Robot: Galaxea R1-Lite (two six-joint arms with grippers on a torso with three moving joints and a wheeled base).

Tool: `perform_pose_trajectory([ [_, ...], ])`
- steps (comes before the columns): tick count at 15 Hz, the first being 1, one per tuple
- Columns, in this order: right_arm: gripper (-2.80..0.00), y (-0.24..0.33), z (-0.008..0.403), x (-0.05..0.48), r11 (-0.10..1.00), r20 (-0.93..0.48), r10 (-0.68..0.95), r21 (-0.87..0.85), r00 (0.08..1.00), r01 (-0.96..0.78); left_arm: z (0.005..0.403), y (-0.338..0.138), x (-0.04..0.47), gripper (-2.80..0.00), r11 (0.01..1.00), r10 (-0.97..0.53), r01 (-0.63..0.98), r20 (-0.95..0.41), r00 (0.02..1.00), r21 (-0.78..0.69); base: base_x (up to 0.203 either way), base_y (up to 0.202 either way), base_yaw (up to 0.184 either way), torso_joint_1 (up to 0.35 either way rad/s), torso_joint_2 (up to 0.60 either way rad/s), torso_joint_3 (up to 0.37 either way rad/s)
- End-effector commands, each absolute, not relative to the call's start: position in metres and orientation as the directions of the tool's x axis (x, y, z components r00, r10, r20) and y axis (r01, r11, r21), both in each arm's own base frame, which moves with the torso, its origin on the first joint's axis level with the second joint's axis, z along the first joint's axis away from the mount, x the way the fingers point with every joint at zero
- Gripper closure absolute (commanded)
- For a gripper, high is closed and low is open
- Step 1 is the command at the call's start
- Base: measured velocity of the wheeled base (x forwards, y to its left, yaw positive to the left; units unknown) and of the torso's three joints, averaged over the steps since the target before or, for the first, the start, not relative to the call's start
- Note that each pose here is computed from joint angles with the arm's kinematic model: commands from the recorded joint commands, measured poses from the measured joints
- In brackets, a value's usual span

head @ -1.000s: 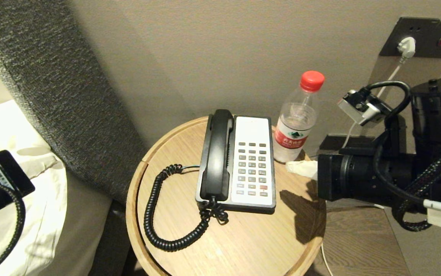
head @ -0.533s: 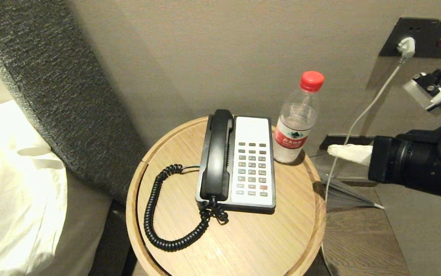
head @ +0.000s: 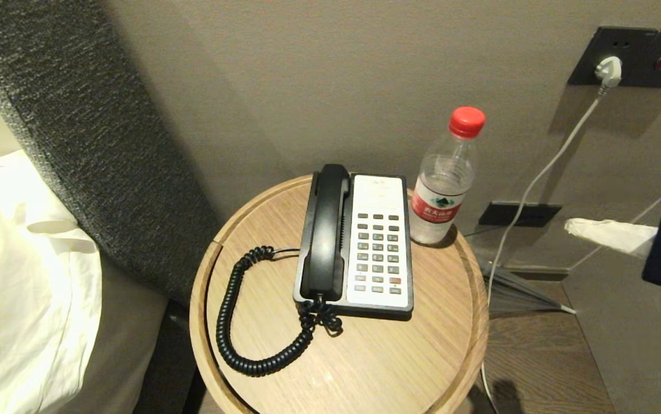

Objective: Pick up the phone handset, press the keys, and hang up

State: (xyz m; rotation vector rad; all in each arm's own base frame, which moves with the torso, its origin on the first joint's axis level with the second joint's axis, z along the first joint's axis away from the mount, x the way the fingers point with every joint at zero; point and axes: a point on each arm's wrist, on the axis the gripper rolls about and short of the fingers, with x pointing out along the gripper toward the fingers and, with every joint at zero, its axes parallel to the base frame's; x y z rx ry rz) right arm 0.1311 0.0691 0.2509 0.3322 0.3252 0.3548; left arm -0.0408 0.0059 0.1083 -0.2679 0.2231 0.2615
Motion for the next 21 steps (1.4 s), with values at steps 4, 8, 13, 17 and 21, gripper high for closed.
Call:
perform_pose_trajectory([
  [4,0.0,0.046,0.252,0.105,0.888,-0.172,0.336,0.385,0.926,-0.251,0.083,0.004,-0.043,0.0,0.979,0.15,-0.177,-0.227,0.962,-0.103,0.0,0.0,0.0,0.0,0.0,0.0],
  [8,0.0,0.031,0.253,0.08,0.884,-0.096,0.295,0.404,0.951,-0.234,0.085,0.003,-0.037,0.0,0.992,0.121,-0.116,-0.153,0.981,0.045,0.0,0.0,0.0,0.0,0.0,0.0],
  [13,0.0,0.025,0.248,0.067,0.881,-0.076,0.294,0.408,0.953,-0.239,0.077,0.0,-0.033,0.0,0.995,-0.012,0.027,-0.159,0.987,0.092,0.0,0.0,0.0,0.0,0.0,0.0],
  [17,0.0,0.02,0.224,0.055,0.885,-0.094,0.29,0.406,0.952,-0.229,0.077,0.0,-0.028,0.0,0.997,-0.02,0.026,-0.078,0.997,0.077,0.0,0.0,0.0,0.0,0.0,0.0],
  [21,0.0,0.017,0.222,0.047,0.882,-0.079,0.291,0.409,0.954,-0.235,0.077,0.0,-0.027,0.0,0.996,-0.023,0.029,-0.07,0.997,0.085,0.0,0.0,0.0,0.0,0.0,0.0],
])
